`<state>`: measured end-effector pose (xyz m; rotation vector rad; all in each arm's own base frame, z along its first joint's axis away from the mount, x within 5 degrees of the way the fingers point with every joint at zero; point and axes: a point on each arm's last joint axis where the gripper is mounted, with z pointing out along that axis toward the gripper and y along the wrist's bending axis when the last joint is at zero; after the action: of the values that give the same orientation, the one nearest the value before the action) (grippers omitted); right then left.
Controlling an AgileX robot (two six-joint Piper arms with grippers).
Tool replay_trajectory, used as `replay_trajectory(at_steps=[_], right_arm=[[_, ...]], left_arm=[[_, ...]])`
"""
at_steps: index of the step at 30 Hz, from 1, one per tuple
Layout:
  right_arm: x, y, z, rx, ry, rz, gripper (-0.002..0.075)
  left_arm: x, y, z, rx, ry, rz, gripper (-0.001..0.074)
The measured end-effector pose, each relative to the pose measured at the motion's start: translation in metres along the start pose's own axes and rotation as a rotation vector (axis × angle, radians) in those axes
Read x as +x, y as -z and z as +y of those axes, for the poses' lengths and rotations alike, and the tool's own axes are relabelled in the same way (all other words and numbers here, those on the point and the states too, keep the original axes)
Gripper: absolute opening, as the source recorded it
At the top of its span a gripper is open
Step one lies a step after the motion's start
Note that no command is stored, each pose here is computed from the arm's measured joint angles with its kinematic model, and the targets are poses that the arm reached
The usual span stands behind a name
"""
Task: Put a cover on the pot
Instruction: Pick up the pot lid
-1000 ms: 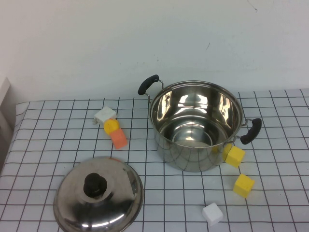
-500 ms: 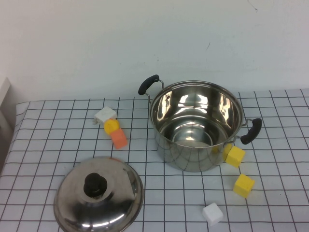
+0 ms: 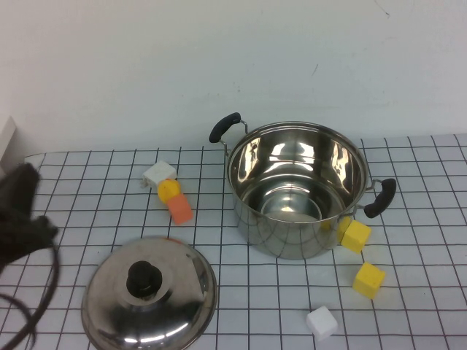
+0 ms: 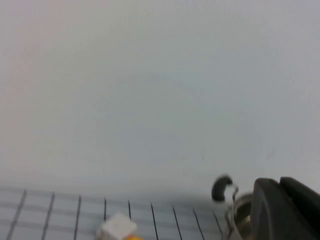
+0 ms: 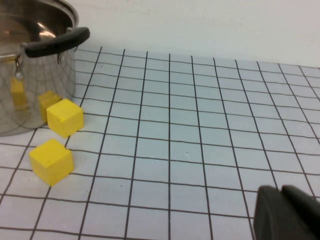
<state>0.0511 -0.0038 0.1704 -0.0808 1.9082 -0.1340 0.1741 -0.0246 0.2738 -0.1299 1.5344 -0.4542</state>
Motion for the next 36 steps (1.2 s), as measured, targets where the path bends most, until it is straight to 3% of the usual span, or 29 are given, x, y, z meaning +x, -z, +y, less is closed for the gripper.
replay_trajectory(at_steps=[4, 8, 10, 15, 18, 23, 36], right_arm=[[0.000, 0.000, 0.000, 0.000, 0.000, 0.000, 0.0009], [0.000, 0.000, 0.000, 0.000, 0.000, 0.000, 0.0009], [0.000, 0.000, 0.000, 0.000, 0.000, 0.000, 0.0009], [0.000, 0.000, 0.000, 0.000, 0.000, 0.000, 0.0009], [0.000, 0.000, 0.000, 0.000, 0.000, 0.000, 0.0009], [0.000, 0.000, 0.000, 0.000, 0.000, 0.000, 0.0009], [0.000, 0.000, 0.000, 0.000, 0.000, 0.000, 0.0009]], left_arm=[[0.028, -0.028, 0.009, 0.032, 0.034, 0.083, 0.0003], [0.056, -0.049, 0.016, 0.092, -0.063, 0.138, 0.0065], [0.069, -0.056, 0.021, 0.095, -0.089, 0.182, 0.0127], [0.103, -0.065, 0.033, 0.081, -0.088, 0.310, 0.0367], [0.117, -0.067, 0.036, 0.107, -0.121, 0.362, 0.0450], [0.133, -0.079, 0.042, 0.126, -0.168, 0.412, 0.0484], [0.182, -0.084, 0.048, 0.133, -0.270, 0.563, 0.0489]])
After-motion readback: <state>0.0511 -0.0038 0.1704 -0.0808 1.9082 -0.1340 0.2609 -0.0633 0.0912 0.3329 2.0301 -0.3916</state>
